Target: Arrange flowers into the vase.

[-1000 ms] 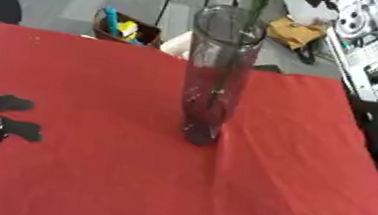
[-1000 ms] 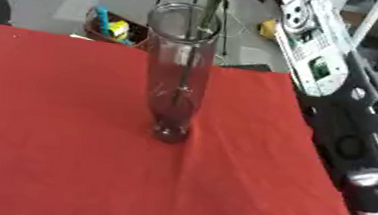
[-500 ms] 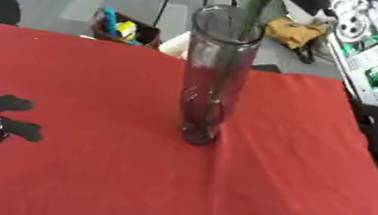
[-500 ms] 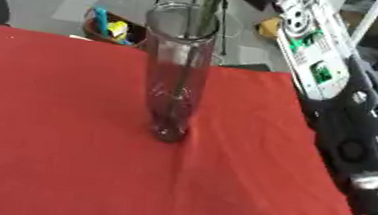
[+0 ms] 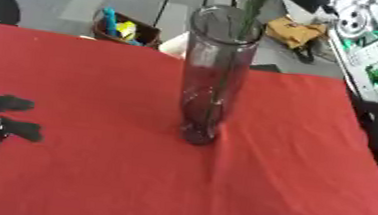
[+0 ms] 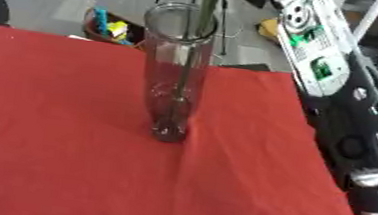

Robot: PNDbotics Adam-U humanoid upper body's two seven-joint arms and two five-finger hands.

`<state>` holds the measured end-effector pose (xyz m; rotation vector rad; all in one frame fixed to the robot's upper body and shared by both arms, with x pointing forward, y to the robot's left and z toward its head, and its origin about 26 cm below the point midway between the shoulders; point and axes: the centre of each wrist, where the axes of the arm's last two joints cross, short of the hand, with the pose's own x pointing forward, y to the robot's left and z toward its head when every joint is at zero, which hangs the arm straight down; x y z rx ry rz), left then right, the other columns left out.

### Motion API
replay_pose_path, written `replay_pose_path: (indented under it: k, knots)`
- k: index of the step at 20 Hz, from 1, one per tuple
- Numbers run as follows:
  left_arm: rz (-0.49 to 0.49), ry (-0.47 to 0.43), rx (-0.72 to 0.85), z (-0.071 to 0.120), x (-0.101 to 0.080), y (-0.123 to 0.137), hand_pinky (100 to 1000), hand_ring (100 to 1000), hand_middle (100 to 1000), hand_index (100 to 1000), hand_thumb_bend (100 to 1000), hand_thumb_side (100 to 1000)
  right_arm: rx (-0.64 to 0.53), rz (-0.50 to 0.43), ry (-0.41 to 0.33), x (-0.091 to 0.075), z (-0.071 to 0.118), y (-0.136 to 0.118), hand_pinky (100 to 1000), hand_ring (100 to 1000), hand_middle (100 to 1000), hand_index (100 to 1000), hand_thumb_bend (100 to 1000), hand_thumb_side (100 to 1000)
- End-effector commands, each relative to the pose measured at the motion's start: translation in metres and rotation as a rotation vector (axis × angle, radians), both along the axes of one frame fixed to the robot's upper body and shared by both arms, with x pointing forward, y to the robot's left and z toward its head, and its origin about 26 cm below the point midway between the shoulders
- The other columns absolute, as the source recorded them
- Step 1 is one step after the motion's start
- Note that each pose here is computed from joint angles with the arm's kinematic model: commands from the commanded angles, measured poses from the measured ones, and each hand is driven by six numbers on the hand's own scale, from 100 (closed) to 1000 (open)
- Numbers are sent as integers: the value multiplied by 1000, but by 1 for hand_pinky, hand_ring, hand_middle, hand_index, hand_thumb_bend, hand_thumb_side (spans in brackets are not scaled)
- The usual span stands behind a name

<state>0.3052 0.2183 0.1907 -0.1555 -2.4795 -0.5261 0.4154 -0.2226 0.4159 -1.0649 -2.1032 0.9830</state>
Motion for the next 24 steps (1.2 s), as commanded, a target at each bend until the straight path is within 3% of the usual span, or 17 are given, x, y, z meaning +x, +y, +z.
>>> replay_pose_path:
  k: [1,9,24]
  knots:
    - [-8,-20,6,5,-3,-2,745,599,745,852,103,1000,-1,-17,-32,-1,14,1,618,834,546,582,100,1000]
    - [-6,-21,7,5,-3,-2,746,600,746,852,103,1000,-129,-12,-53,0,8,-2,631,837,587,636,100,1000]
    - [-6,-23,8,6,-3,-2,746,602,747,853,103,1000,-197,-5,-8,-1,-4,-12,653,855,627,699,100,1000]
